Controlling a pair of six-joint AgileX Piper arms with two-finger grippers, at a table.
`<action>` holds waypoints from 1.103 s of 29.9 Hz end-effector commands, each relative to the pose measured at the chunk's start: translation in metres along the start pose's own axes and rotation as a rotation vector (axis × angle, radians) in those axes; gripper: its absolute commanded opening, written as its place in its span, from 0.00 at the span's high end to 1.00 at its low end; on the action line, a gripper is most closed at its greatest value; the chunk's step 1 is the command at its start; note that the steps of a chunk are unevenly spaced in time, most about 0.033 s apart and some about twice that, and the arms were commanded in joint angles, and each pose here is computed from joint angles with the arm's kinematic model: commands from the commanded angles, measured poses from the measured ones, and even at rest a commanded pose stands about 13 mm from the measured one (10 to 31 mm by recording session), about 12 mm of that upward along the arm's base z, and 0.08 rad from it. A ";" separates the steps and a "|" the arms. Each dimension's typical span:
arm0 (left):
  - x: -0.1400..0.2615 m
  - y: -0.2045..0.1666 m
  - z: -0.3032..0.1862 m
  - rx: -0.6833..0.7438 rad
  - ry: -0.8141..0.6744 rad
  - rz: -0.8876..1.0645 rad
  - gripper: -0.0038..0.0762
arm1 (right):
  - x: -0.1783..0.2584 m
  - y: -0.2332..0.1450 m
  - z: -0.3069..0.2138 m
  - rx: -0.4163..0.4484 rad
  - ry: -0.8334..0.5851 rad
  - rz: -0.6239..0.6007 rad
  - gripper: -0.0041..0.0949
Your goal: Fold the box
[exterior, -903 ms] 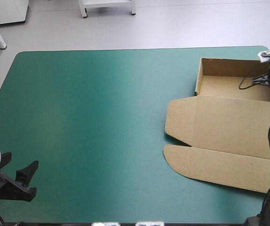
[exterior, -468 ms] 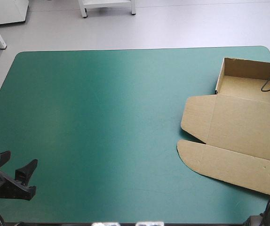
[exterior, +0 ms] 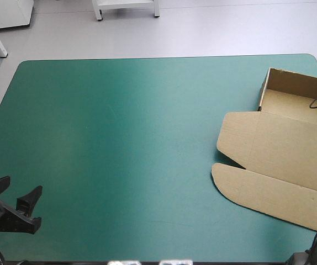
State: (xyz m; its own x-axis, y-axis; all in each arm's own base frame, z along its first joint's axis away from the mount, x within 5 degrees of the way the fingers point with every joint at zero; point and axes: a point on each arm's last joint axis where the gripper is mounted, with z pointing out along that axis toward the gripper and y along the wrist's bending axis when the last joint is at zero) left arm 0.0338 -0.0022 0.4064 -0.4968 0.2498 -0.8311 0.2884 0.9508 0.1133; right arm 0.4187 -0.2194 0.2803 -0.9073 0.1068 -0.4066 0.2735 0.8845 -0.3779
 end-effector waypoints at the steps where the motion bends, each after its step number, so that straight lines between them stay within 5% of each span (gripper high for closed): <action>1: -0.011 0.002 -0.002 -0.018 -0.078 0.005 0.34 | -0.009 -0.017 -0.052 -0.002 -0.145 0.064 0.29; 5: -0.011 0.008 -0.003 -0.086 -0.083 0.034 0.34 | -0.012 -0.003 -0.092 -0.144 -0.214 0.073 0.32; 11: -0.012 0.024 -0.005 -0.263 -0.079 0.078 0.34 | -0.009 0.038 -0.183 -0.467 -0.378 0.038 0.43; 17: -0.012 0.030 -0.007 -0.328 -0.089 0.039 0.34 | 0.008 0.047 -0.257 -0.394 -0.516 -0.035 0.47; 23: -0.009 0.030 -0.014 -0.322 -0.118 0.034 0.34 | 0.049 0.054 -0.320 -0.527 -0.521 -0.066 0.47; 33: 0.017 0.026 -0.051 -0.239 -0.272 -0.027 0.34 | 0.181 0.047 -0.422 -0.721 -0.908 -0.129 0.56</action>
State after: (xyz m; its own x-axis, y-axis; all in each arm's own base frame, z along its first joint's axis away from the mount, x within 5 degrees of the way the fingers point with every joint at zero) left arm -0.0062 0.0365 0.4126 -0.3439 0.2144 -0.9142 0.0513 0.9764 0.2097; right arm 0.1751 0.0293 0.5270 -0.4561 -0.1354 -0.8796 -0.2761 0.9611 -0.0048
